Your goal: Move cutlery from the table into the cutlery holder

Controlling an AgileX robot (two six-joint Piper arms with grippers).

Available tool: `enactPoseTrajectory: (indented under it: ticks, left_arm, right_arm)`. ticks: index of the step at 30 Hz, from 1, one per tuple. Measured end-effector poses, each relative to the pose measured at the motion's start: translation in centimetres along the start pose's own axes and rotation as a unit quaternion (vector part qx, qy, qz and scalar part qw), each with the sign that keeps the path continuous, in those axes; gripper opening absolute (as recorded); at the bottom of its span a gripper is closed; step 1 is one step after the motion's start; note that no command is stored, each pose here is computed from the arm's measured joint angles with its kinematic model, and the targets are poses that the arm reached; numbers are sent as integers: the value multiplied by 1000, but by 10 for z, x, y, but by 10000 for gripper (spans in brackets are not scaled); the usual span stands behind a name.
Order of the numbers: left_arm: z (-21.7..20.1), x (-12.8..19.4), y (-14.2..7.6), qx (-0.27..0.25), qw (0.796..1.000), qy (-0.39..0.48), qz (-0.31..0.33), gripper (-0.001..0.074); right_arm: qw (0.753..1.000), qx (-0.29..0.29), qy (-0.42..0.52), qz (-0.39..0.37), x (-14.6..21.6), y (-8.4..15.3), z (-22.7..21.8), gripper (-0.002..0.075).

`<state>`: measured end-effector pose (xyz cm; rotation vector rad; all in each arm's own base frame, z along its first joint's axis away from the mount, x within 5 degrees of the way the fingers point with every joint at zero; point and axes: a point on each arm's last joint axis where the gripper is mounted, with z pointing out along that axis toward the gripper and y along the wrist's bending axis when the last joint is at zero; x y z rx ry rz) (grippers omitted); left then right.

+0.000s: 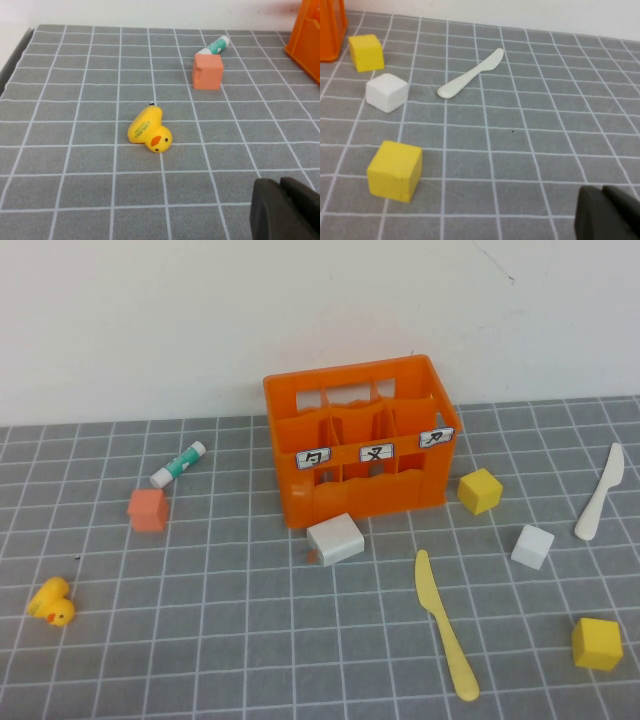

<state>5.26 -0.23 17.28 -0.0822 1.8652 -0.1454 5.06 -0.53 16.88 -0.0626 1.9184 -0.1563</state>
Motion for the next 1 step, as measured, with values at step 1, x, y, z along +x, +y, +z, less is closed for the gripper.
enactPoseTrajectory:
  ticks: [1]
  left_arm:
    - [0, 0, 0, 0, 1000, 0, 0, -1]
  right_arm:
    - [1000, 1, 0, -3, 0, 0, 0, -3]
